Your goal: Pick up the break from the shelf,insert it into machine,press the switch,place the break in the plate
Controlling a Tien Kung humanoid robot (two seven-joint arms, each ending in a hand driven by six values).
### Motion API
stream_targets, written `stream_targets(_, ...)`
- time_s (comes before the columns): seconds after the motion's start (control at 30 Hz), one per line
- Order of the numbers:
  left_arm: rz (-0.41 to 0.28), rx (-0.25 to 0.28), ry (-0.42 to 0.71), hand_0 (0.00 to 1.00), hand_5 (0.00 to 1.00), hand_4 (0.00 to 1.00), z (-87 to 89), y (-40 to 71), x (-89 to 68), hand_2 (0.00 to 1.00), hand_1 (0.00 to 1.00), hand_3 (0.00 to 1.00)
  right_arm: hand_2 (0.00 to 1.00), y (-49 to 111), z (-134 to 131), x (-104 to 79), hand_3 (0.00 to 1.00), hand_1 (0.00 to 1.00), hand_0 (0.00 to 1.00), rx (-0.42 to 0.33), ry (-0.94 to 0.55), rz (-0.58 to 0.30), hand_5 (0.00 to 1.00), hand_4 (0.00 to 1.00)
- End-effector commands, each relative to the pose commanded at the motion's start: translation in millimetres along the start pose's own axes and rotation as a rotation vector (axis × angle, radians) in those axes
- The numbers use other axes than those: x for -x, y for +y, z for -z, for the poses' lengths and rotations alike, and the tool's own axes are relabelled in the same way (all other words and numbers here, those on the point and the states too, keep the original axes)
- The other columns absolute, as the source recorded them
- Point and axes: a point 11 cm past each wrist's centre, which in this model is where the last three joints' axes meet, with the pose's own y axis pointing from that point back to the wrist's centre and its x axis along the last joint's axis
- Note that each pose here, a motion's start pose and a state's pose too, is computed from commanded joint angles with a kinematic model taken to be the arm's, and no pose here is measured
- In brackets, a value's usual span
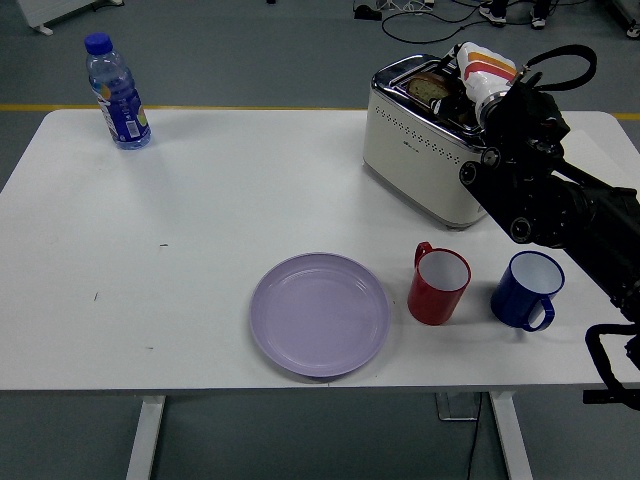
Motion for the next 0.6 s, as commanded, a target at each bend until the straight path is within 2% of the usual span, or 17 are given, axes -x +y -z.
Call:
stream_targets(0.03,0.0,0.001,0.001,0.647,0.998,0.615,-0.2,0.0,0.1,0.703,0.64,0.798,0.556,0.0,-0.3,0.2,0.66,0.543,0.45,0.0,0.009,0.0,0.162,0.758)
stream_targets(0.07,0.0,0.001,0.001,0.648,0.998,0.613,-0.2,0.0,0.2,0.702,0.636,0.798,0.524,0.0,-0.5,0.3,0.636,0.494,0.399,0.0,0.013,0.0,0.158,0.747)
stream_targets(0.23,0.0,0.004,-0.003,0.648,0.998,0.613,-1.4,0.3,0.3,0.702,0.636,0.798,0.524,0.3,-0.8,2.8,0.636,0.494,0.399,-0.005,0.01,0.006,0.158,0.747)
stream_targets(0.27,0.0,0.005,-0.004,0.645,0.998,0.612,-1.7,0.3,0.2,0.699,0.633,0.797,0.457,0.5,-0.4,3.4,0.571,0.434,0.334,-0.009,0.008,0.007,0.143,0.723)
stream_targets(0.43,0.0,0.006,-0.005,0.645,0.998,0.612,-2.5,0.5,0.5,0.699,0.633,0.797,0.457,1.6,2.0,6.1,0.571,0.434,0.334,-0.029,-0.003,0.011,0.143,0.723)
stream_targets(0.47,0.0,0.006,-0.004,0.646,0.998,0.612,-2.6,0.5,0.5,0.698,0.631,0.794,0.426,1.7,2.2,6.5,0.53,0.389,0.287,-0.032,-0.004,0.012,0.121,0.694)
stream_targets(0.6,0.0,0.006,-0.005,0.646,0.998,0.612,-2.9,0.6,0.8,0.698,0.631,0.794,0.426,1.9,3.5,5.3,0.53,0.389,0.287,-0.044,-0.01,-0.006,0.121,0.694)
